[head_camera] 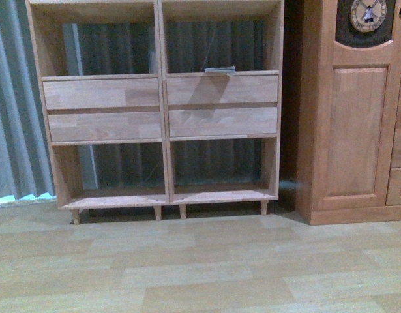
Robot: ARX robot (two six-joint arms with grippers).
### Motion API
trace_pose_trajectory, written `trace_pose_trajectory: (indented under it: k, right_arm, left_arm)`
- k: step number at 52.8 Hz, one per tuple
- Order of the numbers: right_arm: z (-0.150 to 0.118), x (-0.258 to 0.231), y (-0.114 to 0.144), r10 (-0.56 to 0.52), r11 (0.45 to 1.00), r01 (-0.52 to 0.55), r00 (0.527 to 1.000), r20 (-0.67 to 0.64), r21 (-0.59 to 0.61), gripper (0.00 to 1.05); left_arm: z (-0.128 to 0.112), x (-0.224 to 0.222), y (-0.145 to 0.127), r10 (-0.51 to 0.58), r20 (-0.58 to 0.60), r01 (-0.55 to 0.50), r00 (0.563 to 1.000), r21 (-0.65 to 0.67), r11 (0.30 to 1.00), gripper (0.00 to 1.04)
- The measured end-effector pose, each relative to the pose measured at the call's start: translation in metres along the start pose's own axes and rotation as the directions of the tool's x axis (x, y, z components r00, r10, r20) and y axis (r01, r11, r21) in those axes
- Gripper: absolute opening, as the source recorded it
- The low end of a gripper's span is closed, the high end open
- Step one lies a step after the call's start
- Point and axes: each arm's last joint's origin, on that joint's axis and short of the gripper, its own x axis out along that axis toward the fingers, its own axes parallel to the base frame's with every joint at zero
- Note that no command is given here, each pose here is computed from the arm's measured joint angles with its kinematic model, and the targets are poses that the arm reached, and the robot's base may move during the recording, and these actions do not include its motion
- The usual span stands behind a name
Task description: Organize books on shelf
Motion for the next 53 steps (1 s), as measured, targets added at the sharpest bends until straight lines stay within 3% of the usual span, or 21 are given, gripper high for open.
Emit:
trace_pose_trajectory:
  k: [53]
  right_arm:
    - [0.0,0.0,0.0,0.0,1.0,0.0,1.0,0.0,0.0,0.98]
  left_arm:
    - [0.0,0.0,0.0,0.0,0.0,0.0,1.0,0.0,1.0,0.97]
